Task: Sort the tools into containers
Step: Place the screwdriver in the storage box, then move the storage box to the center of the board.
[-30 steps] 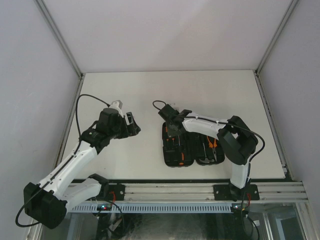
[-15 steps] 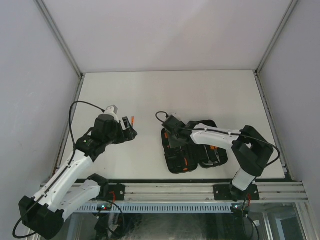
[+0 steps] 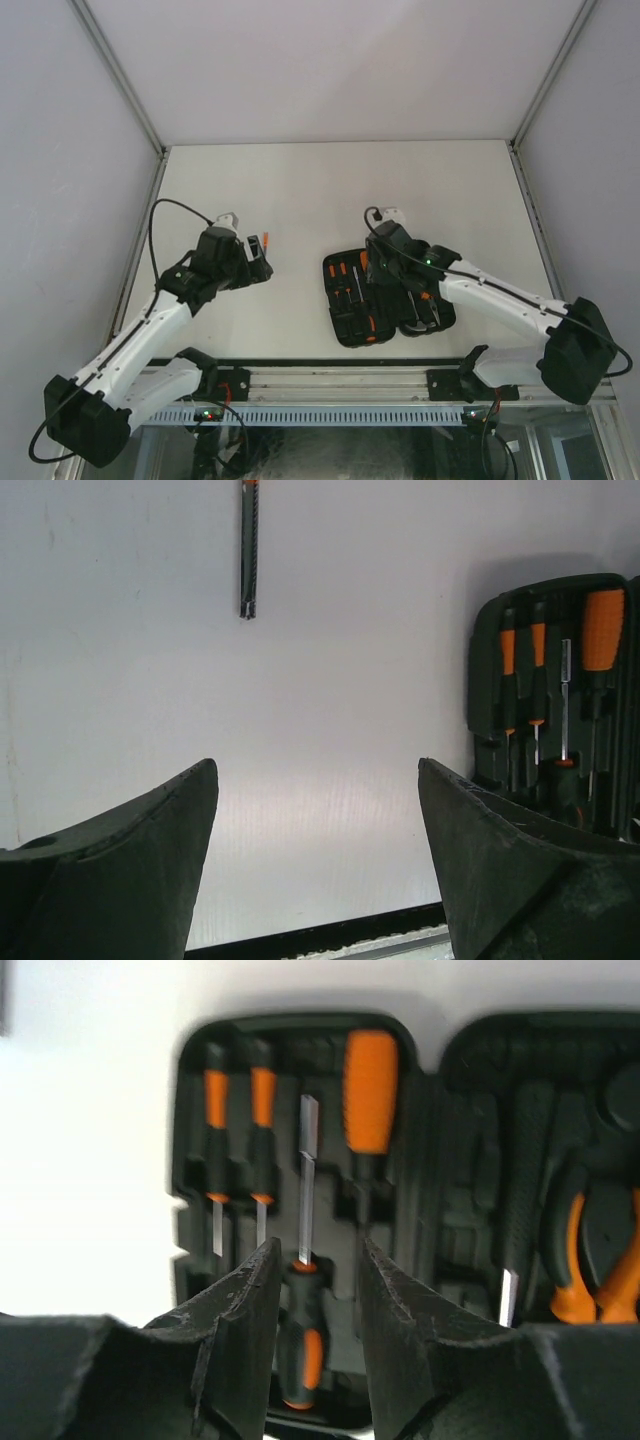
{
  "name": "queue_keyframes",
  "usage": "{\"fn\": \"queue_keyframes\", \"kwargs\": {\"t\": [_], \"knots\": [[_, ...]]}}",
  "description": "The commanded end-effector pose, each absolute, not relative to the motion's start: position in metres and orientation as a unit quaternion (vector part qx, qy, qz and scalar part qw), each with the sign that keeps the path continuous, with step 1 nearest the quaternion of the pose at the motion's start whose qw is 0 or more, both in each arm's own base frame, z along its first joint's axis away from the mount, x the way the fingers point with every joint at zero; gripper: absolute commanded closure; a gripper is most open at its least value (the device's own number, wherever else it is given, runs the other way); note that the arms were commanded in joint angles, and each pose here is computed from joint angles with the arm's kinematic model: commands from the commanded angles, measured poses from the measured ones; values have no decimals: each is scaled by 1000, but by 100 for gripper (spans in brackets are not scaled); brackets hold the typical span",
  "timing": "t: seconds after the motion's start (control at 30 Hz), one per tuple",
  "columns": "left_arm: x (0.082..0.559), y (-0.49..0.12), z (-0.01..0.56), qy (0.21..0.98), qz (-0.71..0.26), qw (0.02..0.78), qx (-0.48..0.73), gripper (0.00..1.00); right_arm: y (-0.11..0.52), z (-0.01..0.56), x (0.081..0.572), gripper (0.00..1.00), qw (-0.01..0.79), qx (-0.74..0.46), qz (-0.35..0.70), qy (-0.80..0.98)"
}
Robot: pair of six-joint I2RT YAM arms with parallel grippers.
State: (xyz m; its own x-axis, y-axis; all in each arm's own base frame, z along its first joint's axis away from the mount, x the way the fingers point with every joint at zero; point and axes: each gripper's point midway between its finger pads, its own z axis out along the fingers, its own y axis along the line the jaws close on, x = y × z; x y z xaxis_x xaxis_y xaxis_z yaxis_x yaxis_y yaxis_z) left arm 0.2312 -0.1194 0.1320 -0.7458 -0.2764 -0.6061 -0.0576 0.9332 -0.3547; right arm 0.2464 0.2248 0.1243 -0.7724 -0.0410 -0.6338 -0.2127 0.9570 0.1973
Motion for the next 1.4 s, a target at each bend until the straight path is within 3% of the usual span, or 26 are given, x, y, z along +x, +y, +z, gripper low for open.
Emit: {"fn": "queue_keyframes", "kwargs": {"t": [0.0,0.37,0.77,1.03,1.37], "knots": [[247,-119,143,917,-144,361,-92,16,188,107,221,64,310,-50,112,943],[275,-116,139,923,-94,359,-98,17,165,65,166,67,226,-64,139,962],[287,-112,133,926,-69,354,-110,15,171,43,176,61,201,-87,129,967],[300,-107,127,928,-48,350,-117,14,156,29,181,60,182,-91,54,978],[316,-110,108,935,-27,332,-122,14,155,28,193,78,186,-55,27,981]]}}
